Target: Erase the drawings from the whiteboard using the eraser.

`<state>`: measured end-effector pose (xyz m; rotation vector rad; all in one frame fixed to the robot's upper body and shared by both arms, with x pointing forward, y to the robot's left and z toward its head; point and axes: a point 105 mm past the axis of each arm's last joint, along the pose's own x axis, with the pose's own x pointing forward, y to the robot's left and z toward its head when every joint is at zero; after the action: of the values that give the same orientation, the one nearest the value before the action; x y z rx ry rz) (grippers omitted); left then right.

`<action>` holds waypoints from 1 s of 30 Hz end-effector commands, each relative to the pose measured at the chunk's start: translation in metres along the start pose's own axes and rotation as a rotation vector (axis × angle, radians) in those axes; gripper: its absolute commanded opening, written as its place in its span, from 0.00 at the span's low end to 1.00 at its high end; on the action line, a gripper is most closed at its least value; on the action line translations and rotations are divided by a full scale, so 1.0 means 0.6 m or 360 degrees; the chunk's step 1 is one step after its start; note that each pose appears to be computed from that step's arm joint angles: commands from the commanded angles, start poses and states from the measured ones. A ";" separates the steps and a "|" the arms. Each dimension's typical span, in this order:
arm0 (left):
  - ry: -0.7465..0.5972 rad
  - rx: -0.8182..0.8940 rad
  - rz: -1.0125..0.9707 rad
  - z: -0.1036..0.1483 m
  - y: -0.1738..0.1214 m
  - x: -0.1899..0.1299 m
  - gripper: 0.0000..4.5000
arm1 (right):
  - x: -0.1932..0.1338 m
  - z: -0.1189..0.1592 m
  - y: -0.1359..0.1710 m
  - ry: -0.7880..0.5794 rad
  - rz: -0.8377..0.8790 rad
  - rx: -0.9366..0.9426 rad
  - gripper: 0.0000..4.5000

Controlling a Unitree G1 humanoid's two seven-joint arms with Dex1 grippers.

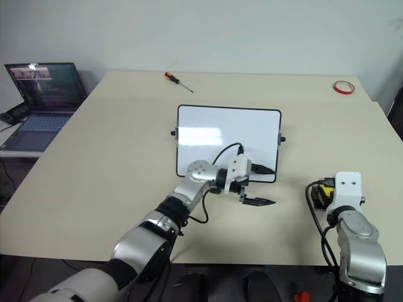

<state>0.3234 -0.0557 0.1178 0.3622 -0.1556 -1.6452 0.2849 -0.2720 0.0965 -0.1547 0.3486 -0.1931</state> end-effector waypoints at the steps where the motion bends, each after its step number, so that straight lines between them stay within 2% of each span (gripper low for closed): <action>1: -0.0047 0.0068 0.0054 0.021 0.010 -0.008 1.00 | -0.007 0.027 -0.004 -0.0101 -0.0016 0.0001 0.99; 4: -0.0071 0.0063 0.0173 0.031 0.023 -0.033 1.00 | -0.020 0.043 -0.007 -0.0164 -0.0027 0.0017 0.99; 8: -0.0096 -0.0016 0.0618 0.049 0.049 -0.117 1.00 | -0.062 0.067 -0.013 -0.0285 -0.0071 0.0038 0.99; 10: -0.0068 -0.0033 0.0780 0.047 0.046 -0.143 1.00 | -0.077 0.066 -0.016 -0.0304 -0.0085 0.0034 0.99; 13: -0.0016 -0.0137 0.1223 0.027 0.044 -0.208 1.00 | -0.102 0.059 -0.022 -0.0348 -0.0139 0.0013 0.99; 16: 0.0074 -0.0208 0.1542 0.001 0.024 -0.256 1.00 | -0.121 0.046 -0.037 -0.0388 -0.0207 0.0050 0.99; 20: 0.0190 -0.0317 0.1986 -0.043 -0.037 -0.333 1.00 | -0.145 0.031 -0.041 -0.0515 -0.0279 -0.0043 0.99; 26: 0.0309 -0.0302 0.2287 -0.062 -0.089 -0.366 1.00 | -0.153 -0.028 -0.030 -0.0450 -0.0263 -0.0088 0.99; 30: 0.0336 -0.0339 0.2383 -0.068 -0.109 -0.366 1.00 | -0.162 -0.053 -0.023 -0.0407 -0.0265 -0.0083 0.99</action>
<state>0.2925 0.1749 0.0747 0.1349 0.0157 -0.1538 0.1829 -0.2720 0.0916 -0.2390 0.1360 -0.3241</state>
